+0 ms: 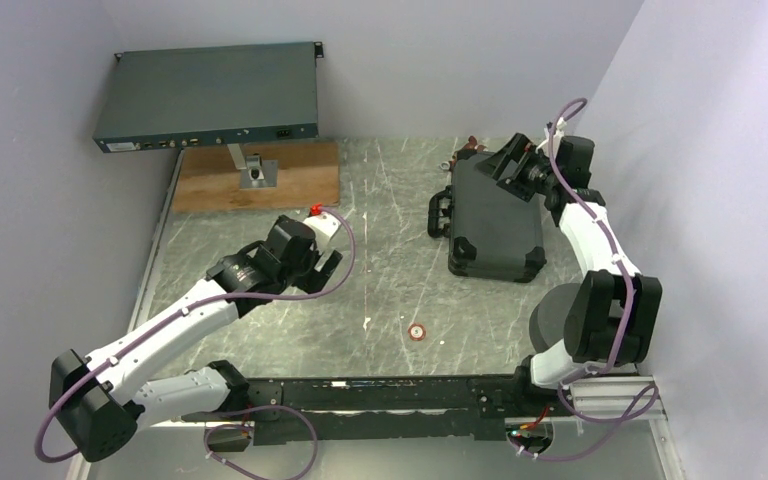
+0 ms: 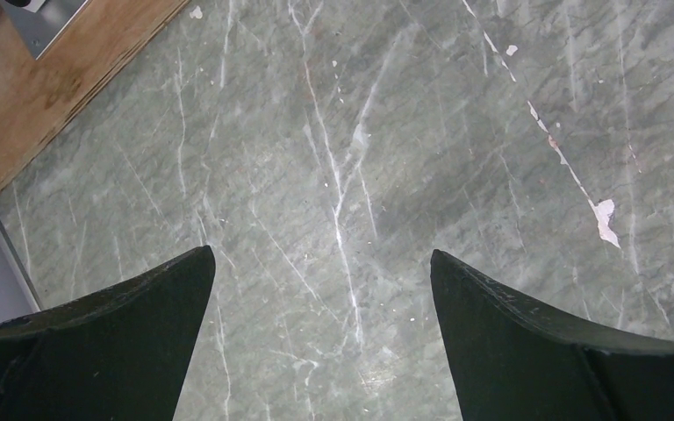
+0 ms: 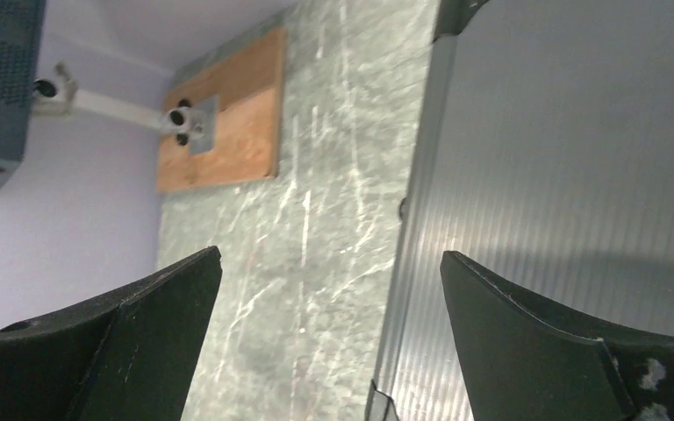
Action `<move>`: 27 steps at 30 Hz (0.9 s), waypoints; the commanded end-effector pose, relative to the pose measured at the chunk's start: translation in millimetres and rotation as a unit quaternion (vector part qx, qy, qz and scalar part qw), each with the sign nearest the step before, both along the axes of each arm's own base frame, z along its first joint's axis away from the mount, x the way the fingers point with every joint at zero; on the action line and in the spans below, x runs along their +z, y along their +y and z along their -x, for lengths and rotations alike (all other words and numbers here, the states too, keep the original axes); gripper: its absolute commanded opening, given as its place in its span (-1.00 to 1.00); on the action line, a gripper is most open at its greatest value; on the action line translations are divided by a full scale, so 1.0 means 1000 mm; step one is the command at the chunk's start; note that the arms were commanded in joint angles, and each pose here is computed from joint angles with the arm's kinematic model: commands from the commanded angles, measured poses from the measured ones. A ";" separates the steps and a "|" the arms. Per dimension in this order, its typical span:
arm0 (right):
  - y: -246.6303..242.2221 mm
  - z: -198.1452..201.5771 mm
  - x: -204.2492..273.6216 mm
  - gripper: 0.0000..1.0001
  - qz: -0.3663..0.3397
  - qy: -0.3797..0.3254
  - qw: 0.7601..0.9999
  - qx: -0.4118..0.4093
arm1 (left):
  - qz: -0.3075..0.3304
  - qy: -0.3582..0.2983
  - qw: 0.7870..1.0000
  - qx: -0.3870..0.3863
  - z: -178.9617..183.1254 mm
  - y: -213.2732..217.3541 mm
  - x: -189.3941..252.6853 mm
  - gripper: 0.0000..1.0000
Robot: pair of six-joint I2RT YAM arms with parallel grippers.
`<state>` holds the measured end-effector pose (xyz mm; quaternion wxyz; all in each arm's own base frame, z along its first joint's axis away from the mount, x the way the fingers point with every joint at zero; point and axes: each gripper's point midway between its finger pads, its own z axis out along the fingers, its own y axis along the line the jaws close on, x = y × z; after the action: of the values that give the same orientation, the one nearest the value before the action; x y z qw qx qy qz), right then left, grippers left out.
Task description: Pack up texas hold em set
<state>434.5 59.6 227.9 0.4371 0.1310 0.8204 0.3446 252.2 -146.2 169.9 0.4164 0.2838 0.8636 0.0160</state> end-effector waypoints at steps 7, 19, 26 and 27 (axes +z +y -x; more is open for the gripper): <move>-0.048 -0.035 0.054 0.97 0.058 -0.066 0.986 -0.144 | 0.008 -0.028 1.000 0.003 -0.005 0.002 0.020 0.99; -0.161 -0.081 -0.034 0.99 0.253 0.062 0.906 -0.334 | 0.007 -0.031 0.999 0.002 -0.005 0.003 0.021 0.99; -0.114 -0.089 -0.113 0.94 0.242 0.120 0.947 -0.174 | 0.002 -0.029 1.000 0.002 -0.005 0.004 0.019 0.99; -0.106 -0.086 -0.121 0.94 0.238 0.126 0.950 -0.156 | 0.001 -0.030 1.000 0.003 -0.005 0.004 0.019 0.99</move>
<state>519.8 -73.2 111.8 0.4134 0.2595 0.8728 0.0048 252.5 -143.8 173.8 0.4224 0.2881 0.8591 0.0208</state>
